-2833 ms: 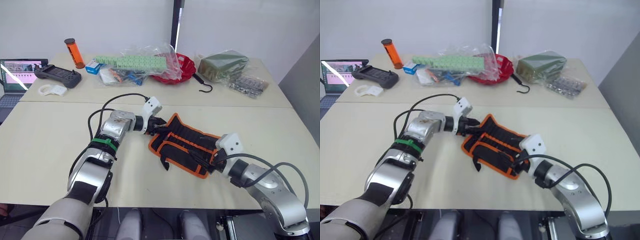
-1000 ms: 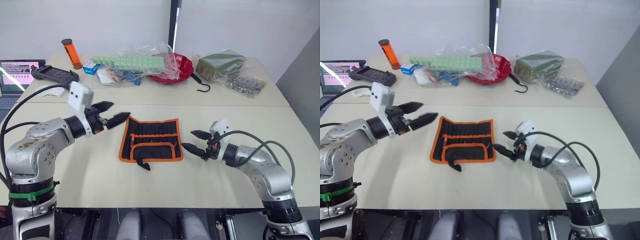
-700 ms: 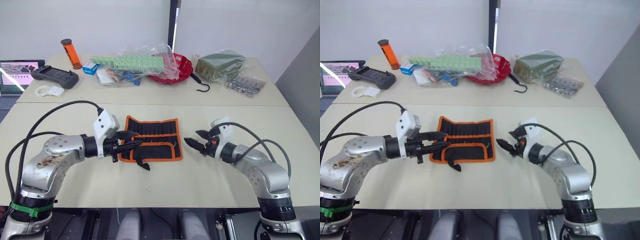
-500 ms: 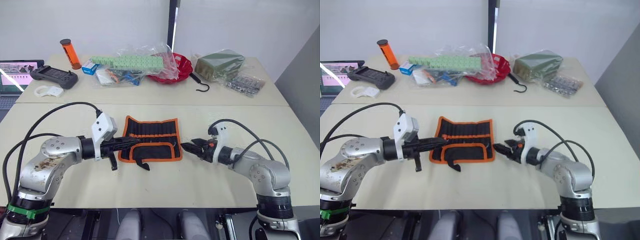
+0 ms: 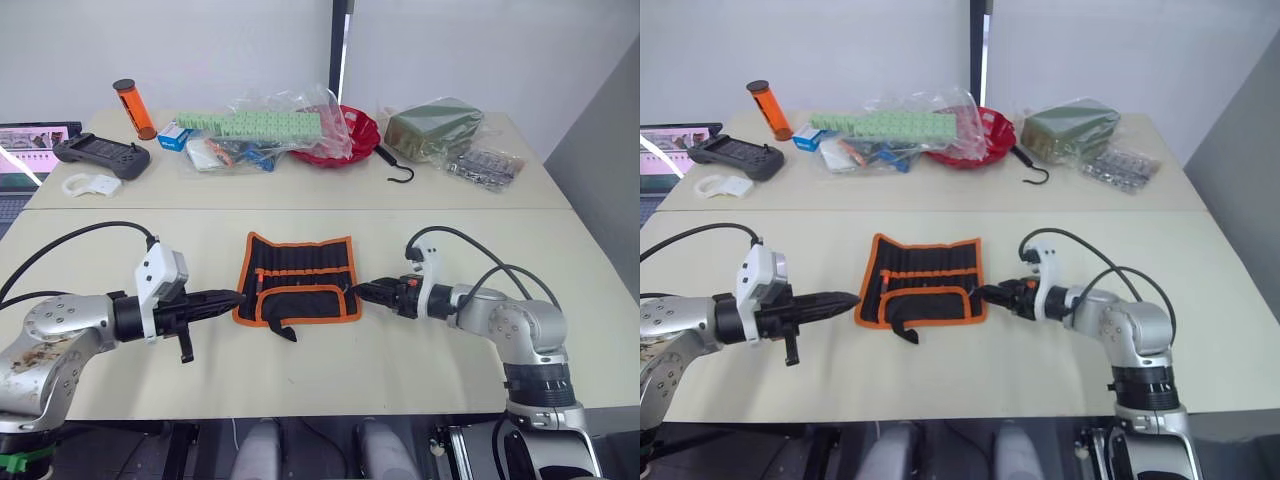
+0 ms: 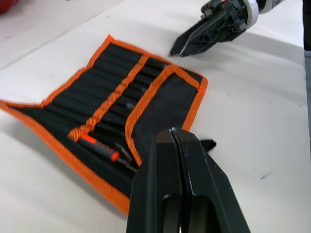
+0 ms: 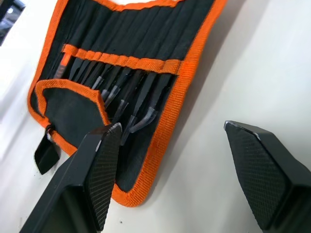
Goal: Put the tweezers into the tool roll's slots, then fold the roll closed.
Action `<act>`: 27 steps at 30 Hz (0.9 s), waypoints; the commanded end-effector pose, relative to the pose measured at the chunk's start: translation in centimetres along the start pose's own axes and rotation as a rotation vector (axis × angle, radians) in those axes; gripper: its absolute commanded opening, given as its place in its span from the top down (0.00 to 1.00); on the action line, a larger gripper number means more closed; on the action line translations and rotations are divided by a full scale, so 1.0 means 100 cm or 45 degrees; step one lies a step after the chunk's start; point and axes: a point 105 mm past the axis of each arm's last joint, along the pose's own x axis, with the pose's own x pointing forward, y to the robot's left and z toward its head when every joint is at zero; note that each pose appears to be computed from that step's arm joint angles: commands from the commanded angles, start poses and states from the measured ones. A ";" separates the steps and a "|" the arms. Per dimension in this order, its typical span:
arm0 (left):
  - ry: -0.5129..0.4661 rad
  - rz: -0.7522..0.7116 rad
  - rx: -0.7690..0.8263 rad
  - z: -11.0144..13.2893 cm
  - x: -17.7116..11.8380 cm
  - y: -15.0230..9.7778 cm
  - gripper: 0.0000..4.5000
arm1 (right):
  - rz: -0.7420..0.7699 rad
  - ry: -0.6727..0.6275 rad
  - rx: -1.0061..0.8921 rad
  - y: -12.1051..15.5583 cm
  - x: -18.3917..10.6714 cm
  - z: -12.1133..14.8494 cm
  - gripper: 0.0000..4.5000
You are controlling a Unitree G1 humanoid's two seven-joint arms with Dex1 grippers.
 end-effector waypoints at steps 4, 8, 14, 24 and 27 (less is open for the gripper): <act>0.003 0.109 0.035 0.004 -0.021 0.003 0.88 | 0.099 -0.036 0.029 0.007 0.007 0.014 0.20; 0.023 0.171 -0.023 -0.002 -0.026 0.004 0.60 | 0.221 -0.016 0.178 0.017 0.011 0.011 0.20; 0.029 0.205 -0.029 -0.005 -0.031 0.002 0.15 | 0.328 -0.019 0.278 0.026 0.007 0.015 0.20; 0.053 0.231 -0.009 -0.010 -0.033 0.003 0.00 | 0.348 -0.038 0.342 0.026 0.004 0.017 0.20; 0.051 0.229 -0.003 -0.009 -0.032 0.003 0.00 | 0.318 -0.042 0.364 0.020 0.006 0.015 0.26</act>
